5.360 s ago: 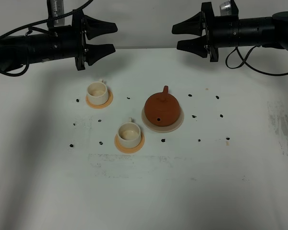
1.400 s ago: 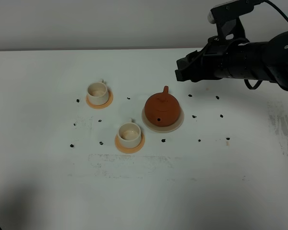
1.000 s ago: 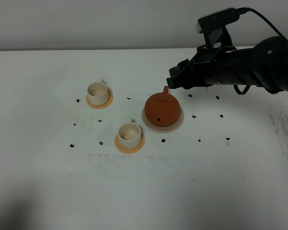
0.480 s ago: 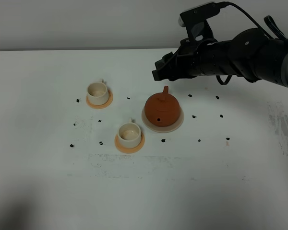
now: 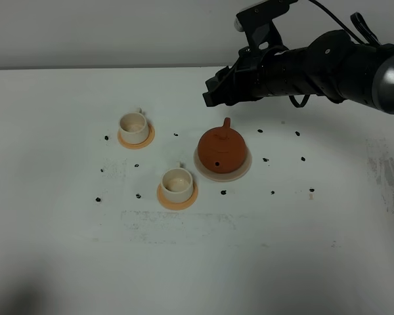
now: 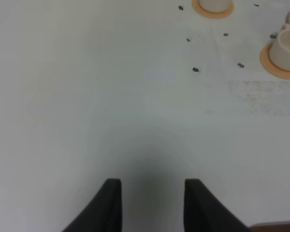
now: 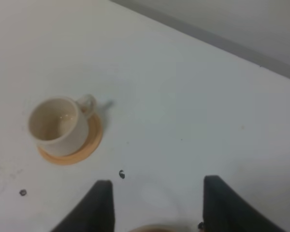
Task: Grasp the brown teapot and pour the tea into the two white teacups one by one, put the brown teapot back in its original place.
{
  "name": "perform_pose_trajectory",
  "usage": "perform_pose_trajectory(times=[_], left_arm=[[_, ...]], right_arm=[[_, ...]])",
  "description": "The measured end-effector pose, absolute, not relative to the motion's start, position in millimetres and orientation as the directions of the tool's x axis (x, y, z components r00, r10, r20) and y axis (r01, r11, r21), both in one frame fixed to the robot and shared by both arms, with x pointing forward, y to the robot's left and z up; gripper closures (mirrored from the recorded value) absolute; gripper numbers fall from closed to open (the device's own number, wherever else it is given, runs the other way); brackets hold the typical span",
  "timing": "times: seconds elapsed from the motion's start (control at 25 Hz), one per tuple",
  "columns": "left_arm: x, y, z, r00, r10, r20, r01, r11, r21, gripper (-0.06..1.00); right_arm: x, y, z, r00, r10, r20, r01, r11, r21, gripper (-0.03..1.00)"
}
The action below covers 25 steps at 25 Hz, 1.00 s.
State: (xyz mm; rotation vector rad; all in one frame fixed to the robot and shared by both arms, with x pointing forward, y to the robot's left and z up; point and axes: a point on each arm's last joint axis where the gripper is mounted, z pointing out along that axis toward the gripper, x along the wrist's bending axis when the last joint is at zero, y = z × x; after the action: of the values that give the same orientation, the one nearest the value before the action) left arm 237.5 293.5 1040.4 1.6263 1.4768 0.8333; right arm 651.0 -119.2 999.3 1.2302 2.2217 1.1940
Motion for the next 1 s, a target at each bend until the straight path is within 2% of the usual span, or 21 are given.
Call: perform_pose_trajectory(times=[0.56,0.68,0.92,1.0], left_arm=[[238,294,1040,0.113,0.993,-0.029,0.488,-0.03,0.872,0.65],[238,294,1040,0.113,0.993,-0.029,0.488,-0.03,0.872,0.65],[238,294,1040,0.112,0.993,-0.028,0.488,-0.031,0.872,0.65],[238,294,1040,0.112,0.993,-0.028,0.488,-0.031,0.872,0.65]], right_arm=[[663,-116,1024,-0.537,0.834,0.126,0.525,0.214,0.824,0.56],[670,-120,1016,-0.521,0.844,0.129,0.564,0.227,0.794,0.56],[684,-135,973,-0.431,0.889,0.157,0.684,0.208,0.7,0.56],[687,-134,968,-0.403,0.899,0.172,0.706,0.185,0.684,0.56]])
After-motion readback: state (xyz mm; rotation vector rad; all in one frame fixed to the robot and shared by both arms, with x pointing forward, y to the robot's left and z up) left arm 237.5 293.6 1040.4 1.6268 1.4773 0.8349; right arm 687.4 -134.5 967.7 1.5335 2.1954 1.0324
